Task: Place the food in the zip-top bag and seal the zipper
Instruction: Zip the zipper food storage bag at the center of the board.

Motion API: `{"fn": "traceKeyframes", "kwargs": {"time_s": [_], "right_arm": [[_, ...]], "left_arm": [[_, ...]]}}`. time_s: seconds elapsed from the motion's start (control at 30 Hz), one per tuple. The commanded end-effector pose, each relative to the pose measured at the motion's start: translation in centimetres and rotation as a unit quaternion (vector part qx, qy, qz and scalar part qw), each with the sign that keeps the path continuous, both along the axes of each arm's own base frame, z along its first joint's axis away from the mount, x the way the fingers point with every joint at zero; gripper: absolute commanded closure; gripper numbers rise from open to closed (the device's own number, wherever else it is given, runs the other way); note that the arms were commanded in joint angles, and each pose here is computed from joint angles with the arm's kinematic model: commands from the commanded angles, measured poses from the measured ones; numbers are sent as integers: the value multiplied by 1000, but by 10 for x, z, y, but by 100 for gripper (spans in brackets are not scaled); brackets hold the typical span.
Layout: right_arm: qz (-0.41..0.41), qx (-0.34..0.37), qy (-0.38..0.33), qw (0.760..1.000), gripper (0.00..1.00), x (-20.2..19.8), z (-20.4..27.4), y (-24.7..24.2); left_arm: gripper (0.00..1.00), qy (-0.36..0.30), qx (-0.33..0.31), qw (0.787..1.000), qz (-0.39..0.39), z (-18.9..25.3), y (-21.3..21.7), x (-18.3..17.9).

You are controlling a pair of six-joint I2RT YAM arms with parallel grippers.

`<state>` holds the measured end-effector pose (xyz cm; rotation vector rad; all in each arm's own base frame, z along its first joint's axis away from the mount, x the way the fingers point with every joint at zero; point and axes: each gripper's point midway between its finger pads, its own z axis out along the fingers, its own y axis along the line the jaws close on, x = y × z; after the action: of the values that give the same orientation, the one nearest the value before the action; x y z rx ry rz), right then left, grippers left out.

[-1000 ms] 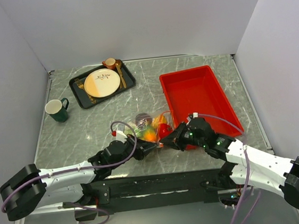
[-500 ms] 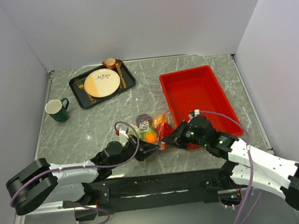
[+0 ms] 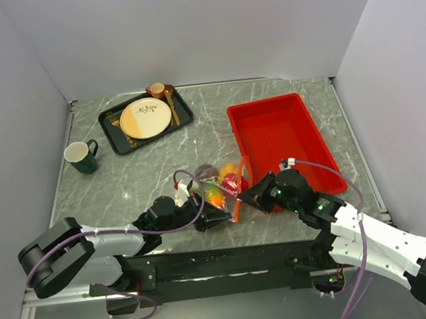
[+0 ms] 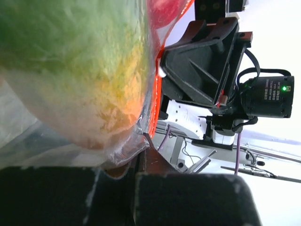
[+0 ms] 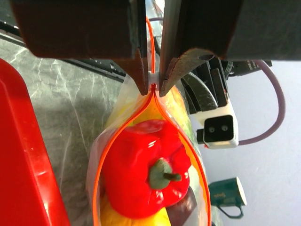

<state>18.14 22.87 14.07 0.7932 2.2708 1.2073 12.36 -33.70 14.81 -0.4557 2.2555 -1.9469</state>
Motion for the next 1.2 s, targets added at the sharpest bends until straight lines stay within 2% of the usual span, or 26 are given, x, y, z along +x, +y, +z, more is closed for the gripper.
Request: {"fn": "traceKeyframes", "kwargs": {"time_s": [0.0, 0.5, 1.17], "right_arm": [[-83, -10, -46, 995, 100, 31, 18, -21], [-111, -42, -69, 991, 100, 52, 34, -42], [-113, -63, -78, 988, 100, 86, 42, -63]], "left_arm": [[99, -10, -7, 998, -63, 0, 9, -26], [99, -51, 57, 997, 25, 3, 45, 3], [99, -48, 70, 993, 81, -3, 79, 11]]}}
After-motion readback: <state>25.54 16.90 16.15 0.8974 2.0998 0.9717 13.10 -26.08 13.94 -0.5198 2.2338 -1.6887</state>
